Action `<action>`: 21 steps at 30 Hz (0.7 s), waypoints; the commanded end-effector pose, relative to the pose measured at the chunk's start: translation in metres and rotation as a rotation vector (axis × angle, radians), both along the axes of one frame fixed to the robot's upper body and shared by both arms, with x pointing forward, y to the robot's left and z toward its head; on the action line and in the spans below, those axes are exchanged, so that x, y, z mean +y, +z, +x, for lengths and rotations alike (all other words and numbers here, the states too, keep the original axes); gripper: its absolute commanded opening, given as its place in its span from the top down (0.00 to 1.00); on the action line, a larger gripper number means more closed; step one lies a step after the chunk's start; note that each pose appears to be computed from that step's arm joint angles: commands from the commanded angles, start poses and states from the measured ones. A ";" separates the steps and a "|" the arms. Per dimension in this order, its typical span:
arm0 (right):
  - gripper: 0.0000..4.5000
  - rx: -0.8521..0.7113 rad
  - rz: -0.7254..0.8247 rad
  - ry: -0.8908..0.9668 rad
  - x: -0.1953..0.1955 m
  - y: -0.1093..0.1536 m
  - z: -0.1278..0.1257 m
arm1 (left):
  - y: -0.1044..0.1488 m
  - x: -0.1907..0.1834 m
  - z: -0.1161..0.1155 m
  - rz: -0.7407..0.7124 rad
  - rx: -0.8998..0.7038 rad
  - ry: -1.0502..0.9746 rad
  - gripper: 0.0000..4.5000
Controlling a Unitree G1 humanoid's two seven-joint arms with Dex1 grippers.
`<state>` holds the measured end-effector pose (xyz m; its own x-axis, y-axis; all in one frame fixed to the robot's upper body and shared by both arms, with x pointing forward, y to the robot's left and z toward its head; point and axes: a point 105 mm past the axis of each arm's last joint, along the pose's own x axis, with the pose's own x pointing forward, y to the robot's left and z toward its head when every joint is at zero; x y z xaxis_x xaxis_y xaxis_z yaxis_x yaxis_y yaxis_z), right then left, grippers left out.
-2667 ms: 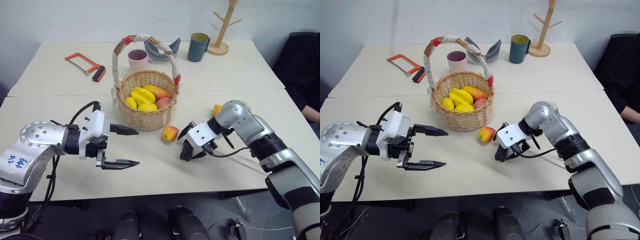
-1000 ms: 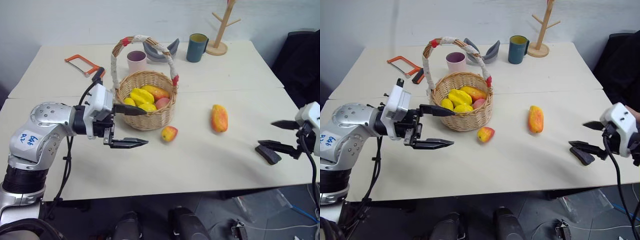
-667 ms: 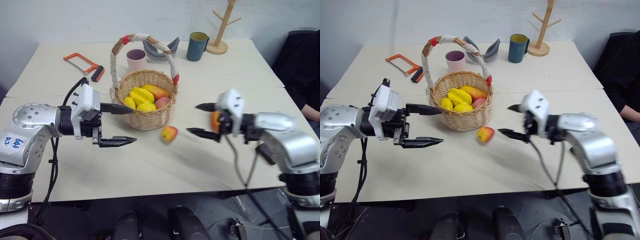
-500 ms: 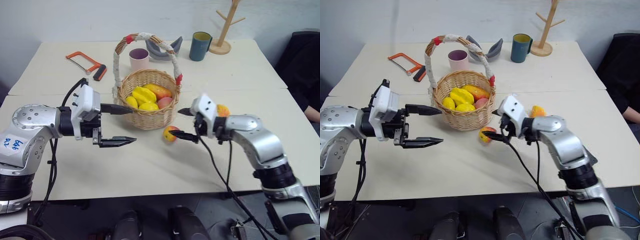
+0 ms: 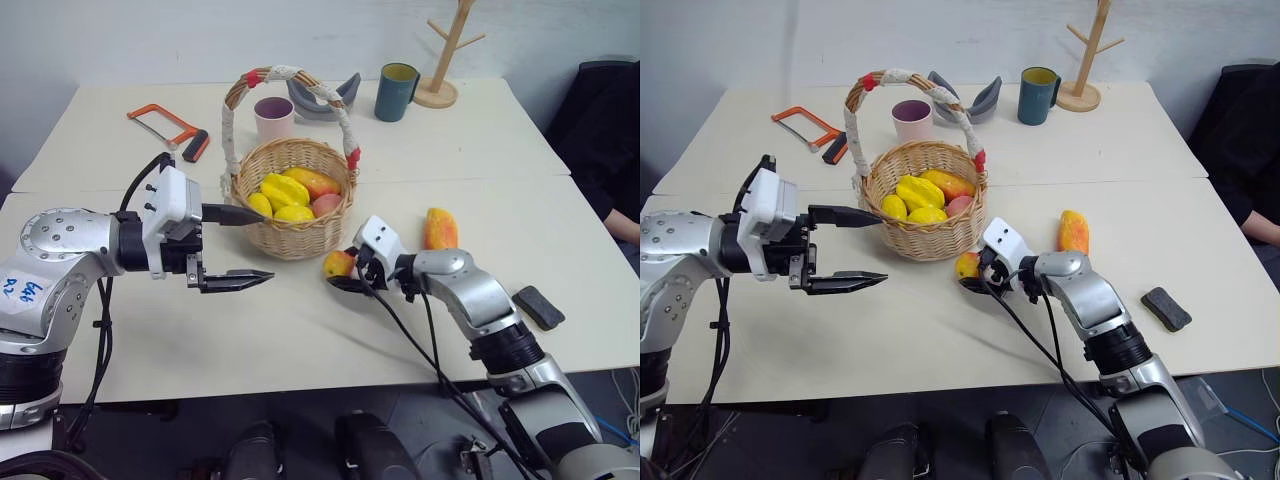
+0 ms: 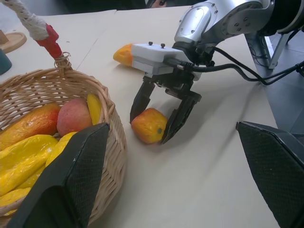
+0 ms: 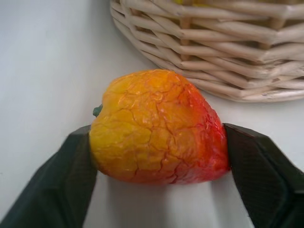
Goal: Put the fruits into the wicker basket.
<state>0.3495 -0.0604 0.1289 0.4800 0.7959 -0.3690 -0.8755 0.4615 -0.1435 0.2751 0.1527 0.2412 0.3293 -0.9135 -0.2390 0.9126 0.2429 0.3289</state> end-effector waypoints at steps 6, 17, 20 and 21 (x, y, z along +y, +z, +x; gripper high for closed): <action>0.29 -0.037 0.238 0.160 -0.009 0.086 -0.047 | 0.015 0.004 -0.001 -0.064 -0.040 0.036 0.00; 0.29 -0.153 0.313 -0.029 0.058 0.143 0.028 | 0.027 0.006 0.002 -0.108 -0.066 0.059 0.00; 0.21 -0.183 0.226 -0.077 0.068 0.123 0.044 | 0.029 0.001 0.002 -0.119 -0.075 0.046 0.00; 0.13 -0.189 0.208 -0.083 0.069 0.119 0.046 | 0.029 0.000 0.002 -0.120 -0.078 0.042 0.00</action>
